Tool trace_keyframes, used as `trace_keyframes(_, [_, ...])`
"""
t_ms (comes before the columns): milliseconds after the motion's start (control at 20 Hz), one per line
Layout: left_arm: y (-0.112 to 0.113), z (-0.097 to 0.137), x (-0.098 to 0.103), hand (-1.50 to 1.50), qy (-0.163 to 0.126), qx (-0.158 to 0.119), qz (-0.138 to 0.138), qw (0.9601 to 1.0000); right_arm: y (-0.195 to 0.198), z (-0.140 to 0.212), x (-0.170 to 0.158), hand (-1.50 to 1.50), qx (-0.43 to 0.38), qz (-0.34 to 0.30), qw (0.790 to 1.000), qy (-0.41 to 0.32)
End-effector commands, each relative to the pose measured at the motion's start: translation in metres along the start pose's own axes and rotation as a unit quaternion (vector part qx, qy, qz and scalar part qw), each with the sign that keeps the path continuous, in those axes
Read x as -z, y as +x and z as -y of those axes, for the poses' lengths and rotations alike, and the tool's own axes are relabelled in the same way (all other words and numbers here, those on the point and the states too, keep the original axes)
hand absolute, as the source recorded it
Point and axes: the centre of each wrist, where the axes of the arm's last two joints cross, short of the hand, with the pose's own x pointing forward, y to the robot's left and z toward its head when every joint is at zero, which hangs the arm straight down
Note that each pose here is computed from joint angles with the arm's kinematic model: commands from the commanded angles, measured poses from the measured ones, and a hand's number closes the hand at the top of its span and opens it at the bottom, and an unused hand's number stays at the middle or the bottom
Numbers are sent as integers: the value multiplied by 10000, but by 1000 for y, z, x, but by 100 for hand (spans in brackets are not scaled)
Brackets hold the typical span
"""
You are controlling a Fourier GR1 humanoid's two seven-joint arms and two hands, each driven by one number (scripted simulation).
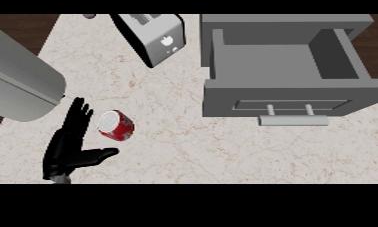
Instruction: Pick up the can, place it into the drawer and close the drawer
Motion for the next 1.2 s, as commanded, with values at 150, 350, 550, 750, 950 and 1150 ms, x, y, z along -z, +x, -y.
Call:
trace_keyframes(150, [-33,-10,12,-150,-24,-59,-156,9999,1,6,-3,-150,-9,11,10000,24])
trace_keyframes(350, [-34,0,6,-150,-44,-188,-223,9996,5,26,-15,-150,21,24,10000,-36])
trace_keyframes(550, [-60,-14,15,-150,-121,-353,-266,9989,16,6,-2,-150,130,-26,9999,1])
trace_keyframes(750, [-73,-1,12,-150,-158,-463,-354,9982,21,4,-8,-150,42,-52,10000,-64])
trace_keyframes(950, [-70,15,34,-150,-98,-723,-299,9969,16,-9,-7,-150,-30,15,10000,-17])
trace_keyframes(1150, [-71,26,28,150,-81,-891,-235,9957,14,22,-4,-150,32,13,10000,2])
